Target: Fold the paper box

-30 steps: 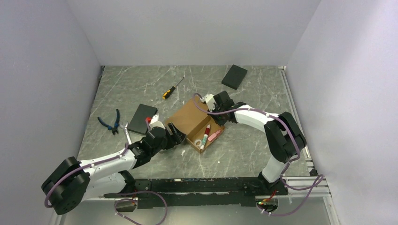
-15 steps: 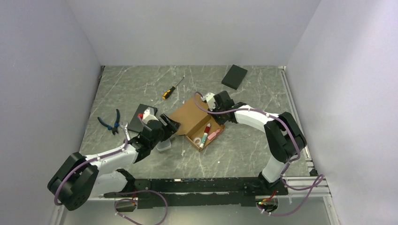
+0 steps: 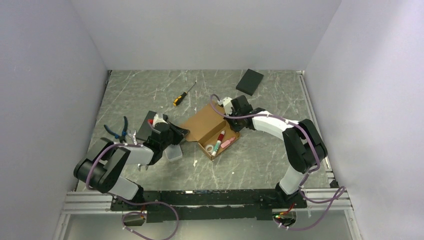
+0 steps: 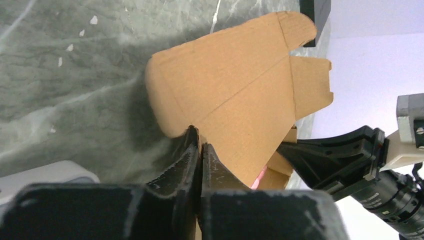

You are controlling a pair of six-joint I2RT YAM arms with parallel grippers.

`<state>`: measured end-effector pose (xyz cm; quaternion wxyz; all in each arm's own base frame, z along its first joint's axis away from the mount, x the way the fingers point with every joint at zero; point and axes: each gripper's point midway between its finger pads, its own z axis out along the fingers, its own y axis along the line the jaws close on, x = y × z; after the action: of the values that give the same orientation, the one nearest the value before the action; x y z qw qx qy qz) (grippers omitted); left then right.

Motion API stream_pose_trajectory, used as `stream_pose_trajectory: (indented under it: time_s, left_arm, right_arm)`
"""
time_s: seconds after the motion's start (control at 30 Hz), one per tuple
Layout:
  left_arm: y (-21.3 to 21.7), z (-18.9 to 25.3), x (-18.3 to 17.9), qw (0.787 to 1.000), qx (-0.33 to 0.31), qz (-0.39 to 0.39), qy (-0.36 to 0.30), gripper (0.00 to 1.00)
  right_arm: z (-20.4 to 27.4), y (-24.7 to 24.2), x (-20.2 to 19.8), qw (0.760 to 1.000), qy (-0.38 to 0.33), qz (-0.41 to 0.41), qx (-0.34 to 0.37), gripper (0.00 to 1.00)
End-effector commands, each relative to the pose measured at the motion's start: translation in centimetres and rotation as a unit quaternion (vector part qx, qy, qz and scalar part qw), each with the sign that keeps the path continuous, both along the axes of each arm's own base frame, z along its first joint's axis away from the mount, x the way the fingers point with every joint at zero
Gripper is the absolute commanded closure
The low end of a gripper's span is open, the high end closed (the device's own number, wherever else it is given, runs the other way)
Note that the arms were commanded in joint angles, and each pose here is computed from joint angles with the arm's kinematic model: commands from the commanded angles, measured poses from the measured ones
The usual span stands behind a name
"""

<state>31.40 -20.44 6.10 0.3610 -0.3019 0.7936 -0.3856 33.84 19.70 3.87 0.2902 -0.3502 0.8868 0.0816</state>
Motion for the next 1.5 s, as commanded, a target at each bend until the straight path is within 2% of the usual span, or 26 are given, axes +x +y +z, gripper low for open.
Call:
stream_pose_trajectory:
  time_s: [0.0,0.03,0.2,0.33,0.4,0.53,0.63,0.83,1.0,1.1,1.27,1.47]
  left_arm:
    - [-2.1,3.1,1.6,0.997,-0.033,-0.039,-0.057,0.97]
    - [-2.2,3.4,1.9,0.996,-0.026,-0.045,-0.067,1.0]
    - [-2.5,5.1,2.7,0.988,0.019,-0.076,-0.134,1.0]
    - [-2.6,5.9,3.0,0.978,0.063,-0.099,-0.175,1.0]
    - [-3.0,6.1,3.1,0.97,0.081,-0.117,-0.195,1.0]
    - [-3.8,6.8,3.1,0.953,0.112,-0.149,-0.239,1.0]
    - [-3.9,6.8,3.2,0.941,0.147,-0.166,-0.255,1.0]
    - [-3.6,7.4,3.0,0.917,0.197,-0.185,-0.295,1.0]
    - [-3.9,8.4,2.2,0.885,0.234,-0.205,-0.347,1.0]
    - [-4.5,8.9,1.4,0.861,0.256,-0.221,-0.381,1.0]
    - [-5.5,9.3,0.0,0.824,0.286,-0.241,-0.425,1.0]
    - [-5.3,9.8,-1.2,0.796,0.314,-0.232,-0.462,1.0]
  right_arm:
    - [1.0,0.0,1.2,0.999,-0.014,-0.018,0.03,1.0]
    - [1.0,0.0,1.2,0.999,-0.012,-0.02,0.035,1.0]
    - [1.5,0.0,1.1,0.993,0.029,-0.039,0.105,1.0]
    - [1.8,-0.7,1.5,0.99,0.036,-0.05,0.13,0.96]
    - [2.3,-0.5,1.4,0.989,0.034,-0.039,0.141,0.91]
    - [4.4,0.8,0.2,0.984,0.036,0.025,0.172,0.67]
    - [6.4,0.5,0.0,0.983,0.012,0.055,0.176,0.56]
    - [9.4,-1.5,-1.4,0.976,-0.015,0.125,0.179,0.43]
    - [12.9,-2.8,-2.1,0.965,-0.056,0.159,0.201,0.33]
    - [14.8,-2.8,-2.2,0.958,-0.071,0.153,0.231,0.24]
    - [16.5,-2.2,-2.2,0.949,-0.07,0.168,0.256,0.16]
    - [18.5,-1.4,-2.3,0.934,-0.077,0.248,0.247,0.01]
